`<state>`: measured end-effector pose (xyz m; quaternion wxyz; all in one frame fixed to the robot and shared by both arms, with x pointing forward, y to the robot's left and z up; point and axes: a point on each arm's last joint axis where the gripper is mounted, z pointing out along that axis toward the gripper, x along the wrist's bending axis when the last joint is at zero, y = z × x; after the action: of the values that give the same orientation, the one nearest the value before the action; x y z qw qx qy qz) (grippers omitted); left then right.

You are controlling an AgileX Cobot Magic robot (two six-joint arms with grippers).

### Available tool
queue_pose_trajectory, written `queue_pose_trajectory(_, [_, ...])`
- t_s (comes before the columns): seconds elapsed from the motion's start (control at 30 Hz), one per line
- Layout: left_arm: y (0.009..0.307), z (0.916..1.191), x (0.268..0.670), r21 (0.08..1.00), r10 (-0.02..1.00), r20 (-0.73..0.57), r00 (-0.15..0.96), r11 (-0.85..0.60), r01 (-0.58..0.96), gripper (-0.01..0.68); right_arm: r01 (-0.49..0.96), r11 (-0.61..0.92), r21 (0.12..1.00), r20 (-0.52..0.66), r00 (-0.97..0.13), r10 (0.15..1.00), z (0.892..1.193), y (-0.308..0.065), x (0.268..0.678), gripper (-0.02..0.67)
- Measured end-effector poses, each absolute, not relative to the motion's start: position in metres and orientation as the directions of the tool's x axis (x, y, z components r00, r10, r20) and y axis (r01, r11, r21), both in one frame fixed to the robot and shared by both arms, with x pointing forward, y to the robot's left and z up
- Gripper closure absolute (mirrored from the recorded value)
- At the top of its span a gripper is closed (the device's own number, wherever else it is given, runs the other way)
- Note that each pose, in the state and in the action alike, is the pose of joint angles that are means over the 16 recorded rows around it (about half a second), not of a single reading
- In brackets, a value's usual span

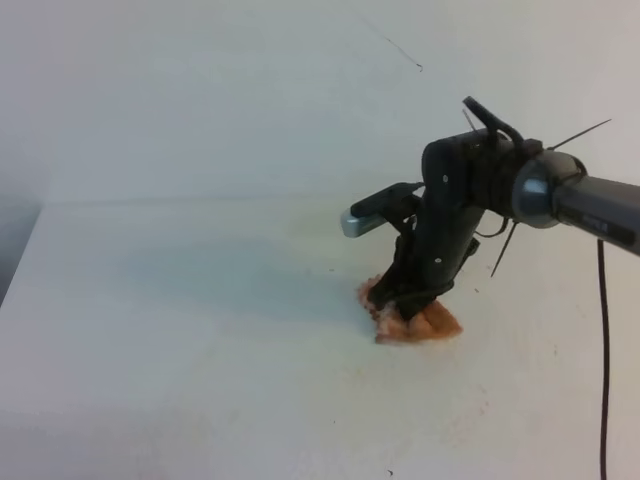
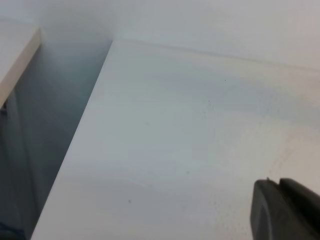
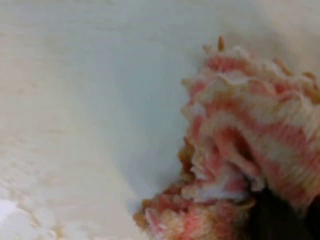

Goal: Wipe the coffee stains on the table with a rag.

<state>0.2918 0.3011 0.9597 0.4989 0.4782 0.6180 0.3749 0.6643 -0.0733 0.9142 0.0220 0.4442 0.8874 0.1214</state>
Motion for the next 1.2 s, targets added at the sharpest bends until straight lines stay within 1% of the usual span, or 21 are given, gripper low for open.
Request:
queue_pose_trajectory(0.13, [0.301,0.96,0.292,0.941,0.965,-0.258,-0.045,0.261,0.217,0.674,0.821,0.537,0.195,0.046,-0.554,0.831,0.915,-0.104,0.675,0.62])
queue_pose_trajectory(0.27, [0.301,0.96,0.292,0.941,0.965,-0.258,-0.044,0.261,0.214,0.674,0.868,0.469,0.166,0.043,-0.481,0.876,0.917,-0.144,0.683,0.62])
queue_pose_trajectory(0.37, [0.301,0.96,0.292,0.941,0.965,-0.258,-0.045,0.261,0.217,0.674,0.897,0.412,0.161,0.054,-0.425,0.904,0.919,-0.174,0.684,0.62])
queue_pose_trajectory(0.5, [0.301,0.96,0.292,0.941,0.965,-0.258,-0.044,0.261,0.214,0.674,0.919,0.353,0.178,0.08,-0.371,0.925,0.924,-0.206,0.678,0.62])
queue_pose_trajectory(0.67, [0.301,0.96,0.291,0.942,0.965,-0.258,-0.044,0.262,0.212,0.674,0.929,0.307,0.209,0.116,-0.335,0.935,0.93,-0.228,0.666,0.62])
queue_pose_trajectory(0.83, [0.301,0.96,0.292,0.94,0.965,-0.258,-0.045,0.262,0.217,0.674,0.924,0.297,0.239,0.147,-0.337,0.93,0.937,-0.233,0.655,0.609])
queue_pose_trajectory(0.9, [0.301,0.96,0.292,0.941,0.965,-0.258,-0.045,0.262,0.215,0.674,0.922,0.296,0.249,0.157,-0.34,0.927,0.941,-0.233,0.652,0.591])
queue_pose_trajectory(0.97, [0.301,0.96,0.292,0.94,0.965,-0.258,-0.045,0.262,0.217,0.674,0.921,0.295,0.256,0.165,-0.343,0.925,0.945,-0.232,0.651,0.558])
queue_pose_trajectory(1.2, [0.301,0.96,0.292,0.941,0.965,-0.258,-0.044,0.261,0.214,0.674,0.915,0.285,0.286,0.188,-0.345,0.919,0.969,-0.231,0.645,0.395])
